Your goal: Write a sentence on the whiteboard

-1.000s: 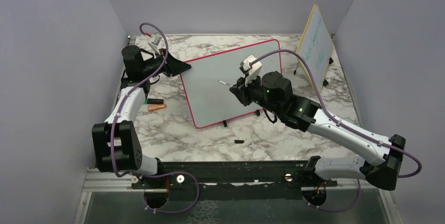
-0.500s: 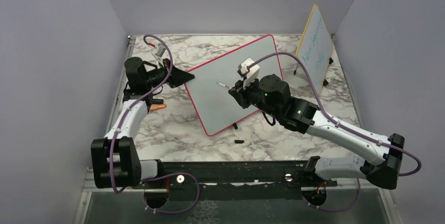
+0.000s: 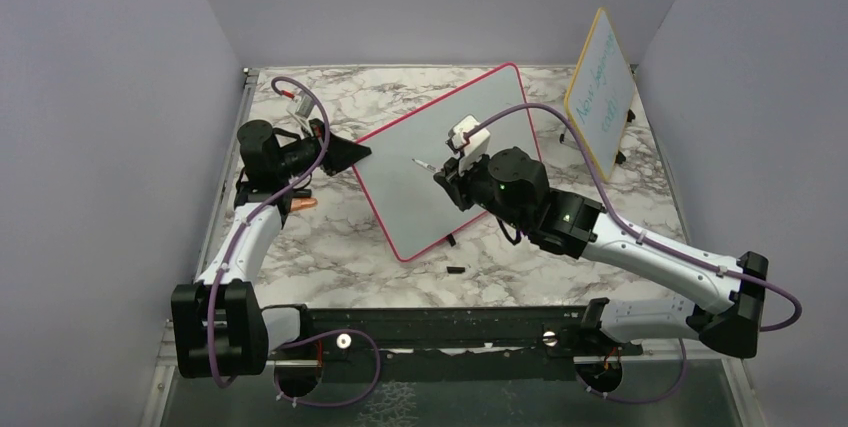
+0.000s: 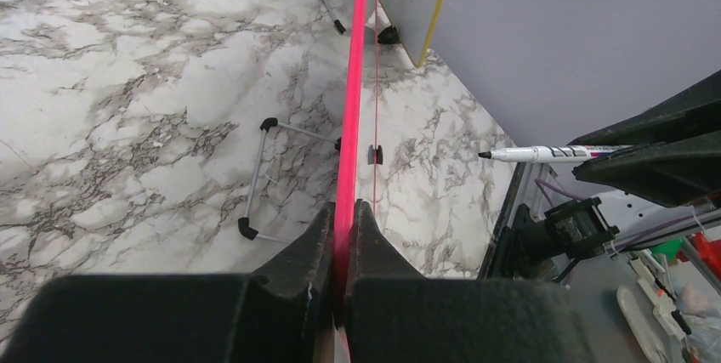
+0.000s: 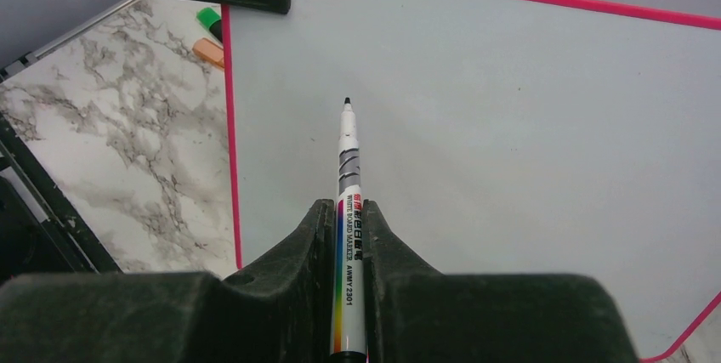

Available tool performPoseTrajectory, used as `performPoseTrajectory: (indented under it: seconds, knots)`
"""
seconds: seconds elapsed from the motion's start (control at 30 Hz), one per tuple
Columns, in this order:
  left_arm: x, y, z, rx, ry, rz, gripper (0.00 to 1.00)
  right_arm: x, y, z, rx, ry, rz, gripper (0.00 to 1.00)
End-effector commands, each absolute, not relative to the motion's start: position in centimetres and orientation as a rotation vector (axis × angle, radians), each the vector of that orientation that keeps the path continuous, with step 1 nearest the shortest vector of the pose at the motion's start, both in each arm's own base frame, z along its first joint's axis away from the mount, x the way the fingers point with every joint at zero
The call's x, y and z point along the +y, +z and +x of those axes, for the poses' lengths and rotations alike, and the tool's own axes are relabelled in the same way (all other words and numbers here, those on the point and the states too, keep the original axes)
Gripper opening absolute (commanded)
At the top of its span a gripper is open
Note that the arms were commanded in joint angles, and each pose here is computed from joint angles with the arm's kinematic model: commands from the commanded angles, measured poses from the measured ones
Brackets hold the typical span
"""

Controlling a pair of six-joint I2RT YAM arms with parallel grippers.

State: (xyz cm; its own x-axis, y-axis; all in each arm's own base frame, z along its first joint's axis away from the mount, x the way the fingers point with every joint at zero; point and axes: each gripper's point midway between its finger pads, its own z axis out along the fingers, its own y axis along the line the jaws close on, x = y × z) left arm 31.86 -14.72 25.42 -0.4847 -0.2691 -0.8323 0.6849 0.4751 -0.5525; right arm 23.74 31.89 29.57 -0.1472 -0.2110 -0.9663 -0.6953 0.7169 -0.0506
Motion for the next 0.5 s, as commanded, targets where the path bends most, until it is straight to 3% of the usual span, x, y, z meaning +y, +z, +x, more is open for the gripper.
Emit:
performPoseTrajectory:
  seconds: [0.0,0.47]
  knots:
    - [-14.44,24.49,32.26,1.732,-1.138,0.361,0.00,32.04,30.84,24.08,1.664,0.458,-0.736,0.01]
    - [-14.22,23.56,32.61,1.812,-1.108,0.415,0.00,32.54,30.99,24.34,1.612,0.414,-0.811,0.01]
